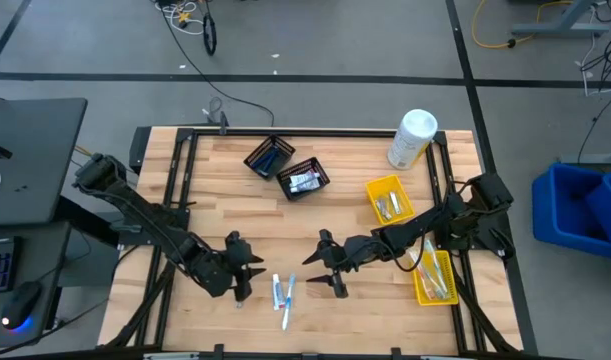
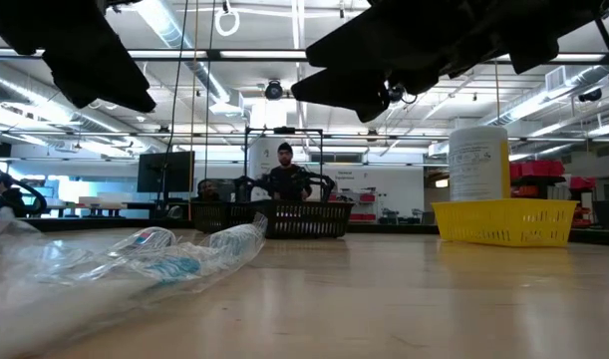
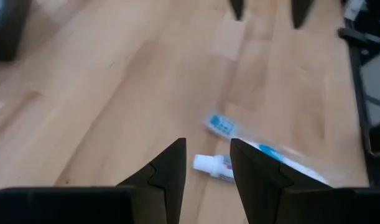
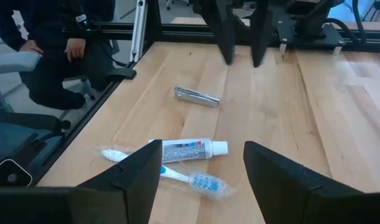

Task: Pick & Place Travel size toiletries
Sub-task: Put the toothpaste into the bottom black bin

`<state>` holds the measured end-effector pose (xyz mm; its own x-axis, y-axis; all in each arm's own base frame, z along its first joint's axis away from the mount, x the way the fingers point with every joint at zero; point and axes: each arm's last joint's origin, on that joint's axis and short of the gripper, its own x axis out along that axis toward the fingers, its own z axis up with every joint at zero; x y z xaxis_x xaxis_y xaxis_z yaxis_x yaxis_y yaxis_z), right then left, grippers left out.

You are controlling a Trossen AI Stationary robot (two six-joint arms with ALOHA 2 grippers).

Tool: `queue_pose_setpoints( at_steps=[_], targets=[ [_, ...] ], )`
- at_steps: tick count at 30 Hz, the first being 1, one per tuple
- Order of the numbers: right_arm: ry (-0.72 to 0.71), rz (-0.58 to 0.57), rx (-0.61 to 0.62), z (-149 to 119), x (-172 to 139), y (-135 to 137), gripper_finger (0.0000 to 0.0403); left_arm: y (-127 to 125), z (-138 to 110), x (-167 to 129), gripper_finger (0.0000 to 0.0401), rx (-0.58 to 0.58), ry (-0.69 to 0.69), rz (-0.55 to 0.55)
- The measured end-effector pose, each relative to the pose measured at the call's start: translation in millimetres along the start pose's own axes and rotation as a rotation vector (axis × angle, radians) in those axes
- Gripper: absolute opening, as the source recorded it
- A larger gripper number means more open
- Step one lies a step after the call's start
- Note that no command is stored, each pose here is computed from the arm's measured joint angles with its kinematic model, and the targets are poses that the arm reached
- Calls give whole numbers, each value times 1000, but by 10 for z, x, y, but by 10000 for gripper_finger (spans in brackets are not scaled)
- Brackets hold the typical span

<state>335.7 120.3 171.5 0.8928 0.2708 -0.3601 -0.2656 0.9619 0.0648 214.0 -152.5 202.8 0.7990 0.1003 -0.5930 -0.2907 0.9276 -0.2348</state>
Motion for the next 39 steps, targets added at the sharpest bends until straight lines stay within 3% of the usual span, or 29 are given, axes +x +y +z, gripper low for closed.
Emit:
queue_pose_setpoints(
  at_steps=[6,10,14,22,28,34,39],
  targets=[
    [-3,-7,3,4,1,-28,249,-129,67,-7,135,202,-13,-184],
    [-3,-13,5,6,2,-49,248,-202,60,89,135,389,-49,-242],
    [-3,-13,5,6,2,-49,237,-224,-25,280,135,532,19,-346],
    [4,-16,5,-1,2,-51,233,-162,23,396,166,518,9,-307],
    [-2,-85,5,1,1,-77,253,-139,-100,542,211,628,88,-343],
    [13,-93,6,-12,1,-96,261,-104,-219,695,224,786,116,-309],
    [14,-92,6,-12,1,-96,253,-31,-160,750,224,773,133,-316]
  ],
)
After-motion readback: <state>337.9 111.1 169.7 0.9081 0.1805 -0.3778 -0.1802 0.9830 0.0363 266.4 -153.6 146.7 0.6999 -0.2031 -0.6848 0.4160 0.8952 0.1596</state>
